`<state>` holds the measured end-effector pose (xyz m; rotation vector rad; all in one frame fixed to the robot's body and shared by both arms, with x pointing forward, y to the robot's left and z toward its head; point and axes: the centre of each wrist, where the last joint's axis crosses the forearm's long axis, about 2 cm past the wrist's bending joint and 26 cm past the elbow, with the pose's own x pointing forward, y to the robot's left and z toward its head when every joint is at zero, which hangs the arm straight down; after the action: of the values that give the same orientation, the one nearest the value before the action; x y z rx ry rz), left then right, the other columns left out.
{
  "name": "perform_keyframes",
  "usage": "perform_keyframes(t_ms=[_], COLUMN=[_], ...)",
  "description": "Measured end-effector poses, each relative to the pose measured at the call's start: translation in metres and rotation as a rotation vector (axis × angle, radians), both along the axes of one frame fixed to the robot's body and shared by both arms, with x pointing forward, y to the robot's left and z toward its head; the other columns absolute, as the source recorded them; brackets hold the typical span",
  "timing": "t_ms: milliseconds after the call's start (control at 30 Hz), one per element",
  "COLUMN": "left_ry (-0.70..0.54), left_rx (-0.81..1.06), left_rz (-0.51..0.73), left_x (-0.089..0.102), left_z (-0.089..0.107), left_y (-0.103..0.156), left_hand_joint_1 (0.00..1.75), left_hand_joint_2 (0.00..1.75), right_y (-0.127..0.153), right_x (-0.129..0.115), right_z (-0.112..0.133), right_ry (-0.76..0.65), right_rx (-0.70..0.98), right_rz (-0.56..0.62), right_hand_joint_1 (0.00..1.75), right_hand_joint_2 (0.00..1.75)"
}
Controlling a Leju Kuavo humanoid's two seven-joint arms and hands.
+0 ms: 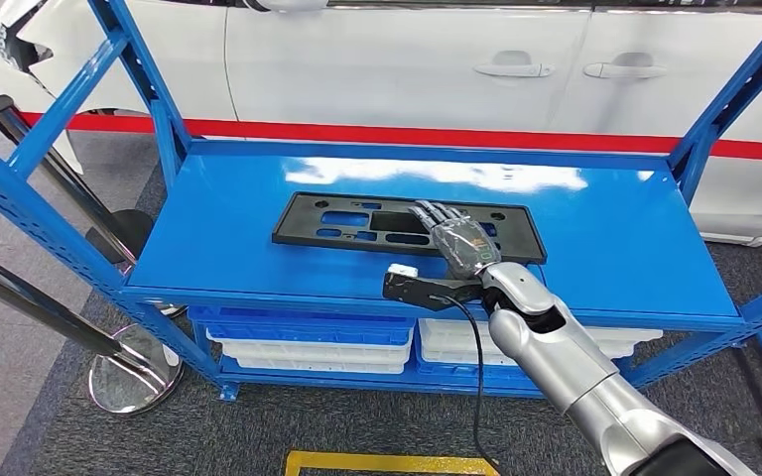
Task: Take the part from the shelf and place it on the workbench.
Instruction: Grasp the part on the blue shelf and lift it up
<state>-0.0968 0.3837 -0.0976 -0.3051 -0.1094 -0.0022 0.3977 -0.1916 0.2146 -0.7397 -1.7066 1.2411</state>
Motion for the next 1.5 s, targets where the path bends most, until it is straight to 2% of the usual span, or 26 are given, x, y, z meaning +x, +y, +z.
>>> perform_keyframes(t_ms=[500,833,1200,1267,1300,1367,1500], left_ry=[-0.009,-0.009,-0.014,-0.014,-0.014,-0.014,-0.015], left_rx=[-0.015,-0.017,-0.019,-0.019,-0.019,-0.019,-0.020], left_rz=[-0.026,-0.060,-0.080,-0.080,-0.080,-0.080,-0.080], left_x=[0.004,0.007,0.009,0.009,0.009,0.009,0.009], left_z=[-0.001,-0.001,-0.001,-0.001,-0.001,0.000,0.000], left_y=[0.000,0.002,0.003,0.003,0.003,0.004,0.004], left_hand_joint_1=[0.00,0.00,0.00,0.00,0.00,0.00,0.00], left_hand_joint_2=[0.00,0.00,0.00,0.00,0.00,0.00,0.00], right_y=[0.017,0.001,-0.019,-0.022,-0.023,-0.025,-0.027], right_x=[0.010,0.029,0.037,0.037,0.038,0.038,0.038], right_z=[0.000,-0.009,-0.023,-0.025,-0.026,-0.028,-0.032], right_ry=[-0.005,-0.041,-0.043,-0.034,-0.030,-0.023,-0.006], right_rx=[-0.026,-0.101,-0.152,-0.159,-0.162,-0.168,-0.177], right_rz=[-0.017,-0.131,-0.260,-0.270,-0.273,-0.278,-0.283], right_hand_joint_1=[0.00,0.00,0.00,0.11,0.24,0.55,1.35], right_hand_joint_2=[1.75,1.75,1.75,1.75,1.75,1.75,1.75])
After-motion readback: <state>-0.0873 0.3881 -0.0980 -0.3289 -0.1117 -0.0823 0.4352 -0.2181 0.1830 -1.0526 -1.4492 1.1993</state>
